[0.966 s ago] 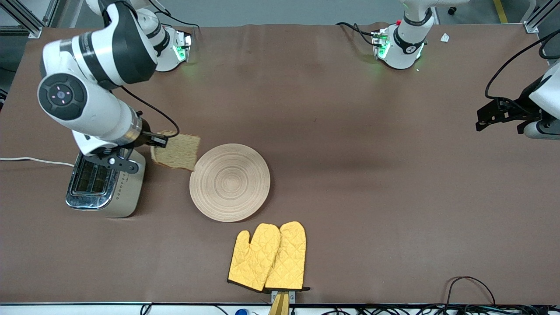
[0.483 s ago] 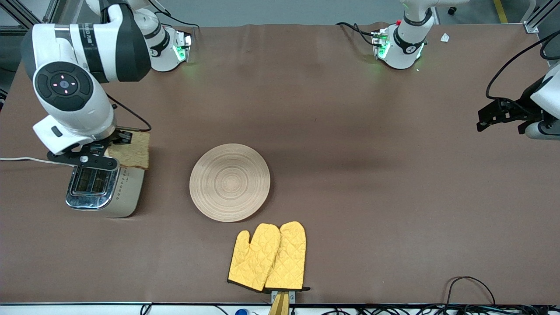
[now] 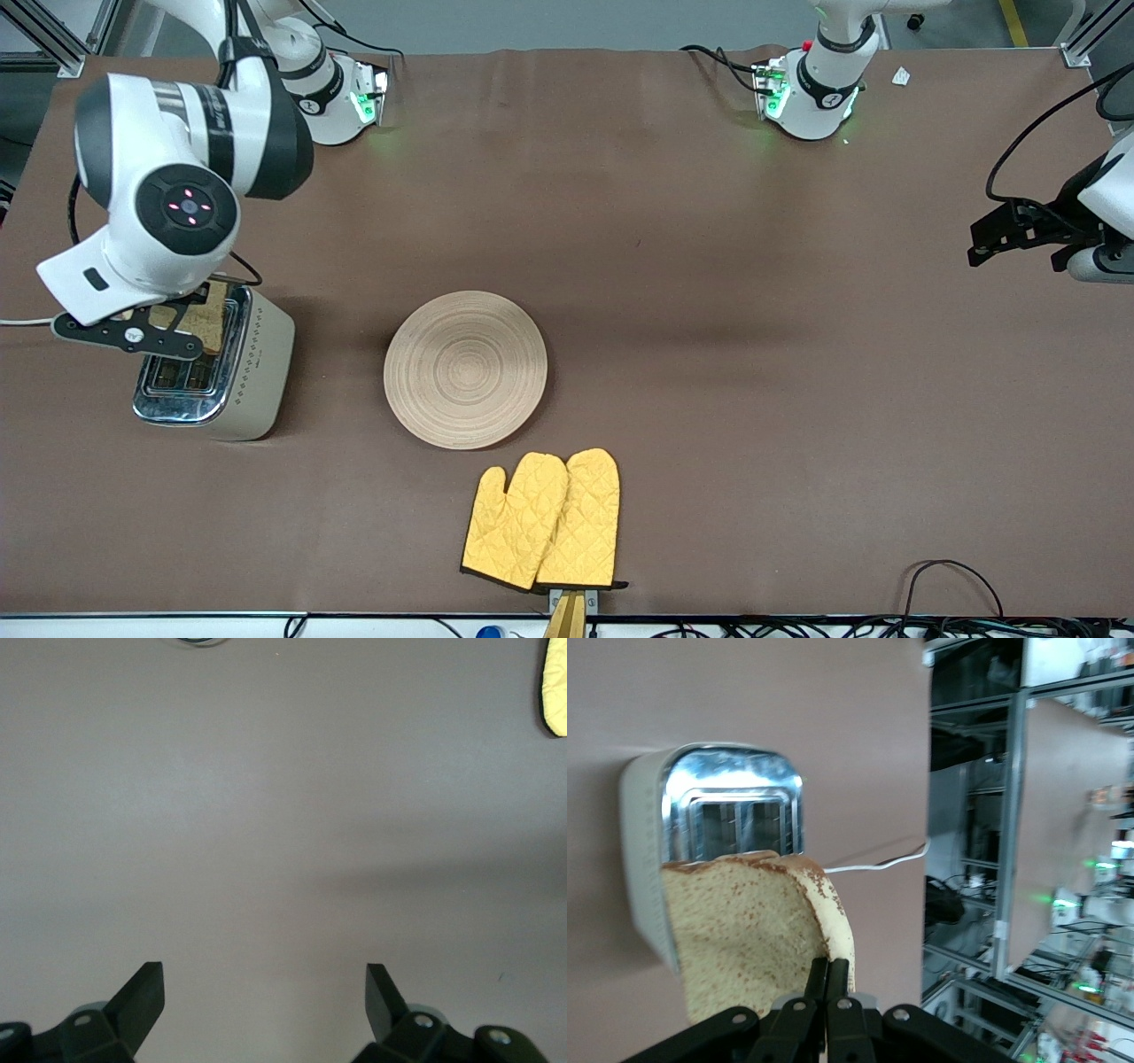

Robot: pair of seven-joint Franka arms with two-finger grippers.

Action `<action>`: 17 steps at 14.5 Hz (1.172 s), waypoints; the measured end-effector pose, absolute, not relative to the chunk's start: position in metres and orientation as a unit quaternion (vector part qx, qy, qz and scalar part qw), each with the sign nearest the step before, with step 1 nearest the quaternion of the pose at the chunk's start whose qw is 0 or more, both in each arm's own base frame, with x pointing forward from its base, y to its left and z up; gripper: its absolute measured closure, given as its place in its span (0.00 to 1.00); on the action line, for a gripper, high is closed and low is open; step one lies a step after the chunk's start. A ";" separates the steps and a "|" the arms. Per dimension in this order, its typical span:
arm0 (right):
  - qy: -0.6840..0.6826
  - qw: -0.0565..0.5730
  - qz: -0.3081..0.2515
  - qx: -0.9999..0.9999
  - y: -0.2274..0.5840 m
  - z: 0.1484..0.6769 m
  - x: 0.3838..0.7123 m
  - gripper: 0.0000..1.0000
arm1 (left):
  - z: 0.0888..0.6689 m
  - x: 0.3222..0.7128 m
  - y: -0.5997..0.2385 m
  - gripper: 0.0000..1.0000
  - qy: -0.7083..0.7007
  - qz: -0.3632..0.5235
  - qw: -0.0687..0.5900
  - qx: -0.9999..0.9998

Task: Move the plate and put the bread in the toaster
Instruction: 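Lower the bread into the toaster slot and open the right gripper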

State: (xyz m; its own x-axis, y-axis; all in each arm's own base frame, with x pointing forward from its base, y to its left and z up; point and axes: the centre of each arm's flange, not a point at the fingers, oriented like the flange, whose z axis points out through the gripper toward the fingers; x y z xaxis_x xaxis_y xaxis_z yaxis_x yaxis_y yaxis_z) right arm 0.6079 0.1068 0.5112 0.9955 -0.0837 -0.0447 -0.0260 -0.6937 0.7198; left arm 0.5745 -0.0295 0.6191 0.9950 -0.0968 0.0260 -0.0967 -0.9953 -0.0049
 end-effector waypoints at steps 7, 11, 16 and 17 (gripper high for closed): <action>-0.054 0.451 -0.011 0.891 0.099 0.449 0.606 0.98 | 0.619 0.575 -0.030 0.00 0.049 -0.013 0.002 -0.999; -0.054 0.450 -0.002 0.891 0.088 0.440 0.610 0.98 | 0.619 0.574 -0.036 0.00 0.052 -0.013 0.002 -0.999; -0.051 0.448 0.000 0.892 0.079 0.431 0.612 0.98 | 0.619 0.574 -0.038 0.00 0.050 -0.013 0.001 -0.999; -0.049 0.449 -0.002 0.892 0.079 0.428 0.612 0.98 | 0.619 0.574 -0.038 0.00 0.050 -0.013 0.001 -0.999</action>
